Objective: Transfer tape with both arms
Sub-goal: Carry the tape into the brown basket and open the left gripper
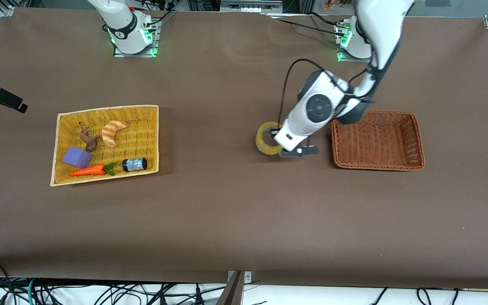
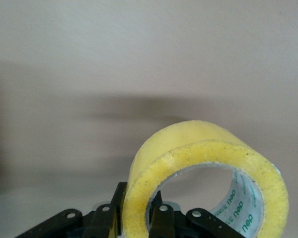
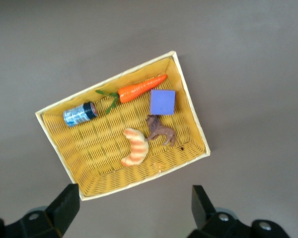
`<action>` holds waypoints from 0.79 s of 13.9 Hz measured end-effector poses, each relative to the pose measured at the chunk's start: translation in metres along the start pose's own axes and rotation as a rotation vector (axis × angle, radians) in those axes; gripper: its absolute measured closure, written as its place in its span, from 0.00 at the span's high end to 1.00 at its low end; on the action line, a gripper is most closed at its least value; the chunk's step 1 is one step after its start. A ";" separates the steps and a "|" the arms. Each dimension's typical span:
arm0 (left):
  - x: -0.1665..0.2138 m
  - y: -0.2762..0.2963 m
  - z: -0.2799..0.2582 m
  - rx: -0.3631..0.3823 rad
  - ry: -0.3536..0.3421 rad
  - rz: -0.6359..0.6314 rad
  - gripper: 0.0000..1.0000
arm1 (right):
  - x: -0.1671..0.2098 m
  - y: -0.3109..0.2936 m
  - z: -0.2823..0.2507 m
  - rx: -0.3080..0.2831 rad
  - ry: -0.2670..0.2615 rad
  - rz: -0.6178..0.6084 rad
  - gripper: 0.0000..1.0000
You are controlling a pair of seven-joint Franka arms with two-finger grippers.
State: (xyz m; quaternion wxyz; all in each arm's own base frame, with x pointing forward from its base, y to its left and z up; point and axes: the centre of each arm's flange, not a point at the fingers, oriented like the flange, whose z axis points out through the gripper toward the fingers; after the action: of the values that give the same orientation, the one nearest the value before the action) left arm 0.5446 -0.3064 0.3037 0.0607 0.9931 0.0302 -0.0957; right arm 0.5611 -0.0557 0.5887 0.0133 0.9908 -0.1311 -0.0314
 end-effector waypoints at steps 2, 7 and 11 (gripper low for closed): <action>0.007 -0.059 -0.053 0.006 0.018 0.116 0.22 | 0.003 0.000 0.007 -0.002 -0.013 -0.001 1.00; 0.017 -0.215 -0.058 0.099 -0.003 0.324 0.22 | 0.008 0.007 0.014 -0.004 -0.025 0.012 1.00; 0.014 -0.255 0.003 0.123 -0.013 0.342 0.22 | 0.009 0.007 0.013 -0.003 -0.022 0.011 1.00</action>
State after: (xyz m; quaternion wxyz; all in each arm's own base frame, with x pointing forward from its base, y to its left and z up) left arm 0.5397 -0.0534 0.2692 0.0152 0.9849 -0.1456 -0.0921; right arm 0.5671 -0.0647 0.5753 0.0135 0.9896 -0.1367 -0.0425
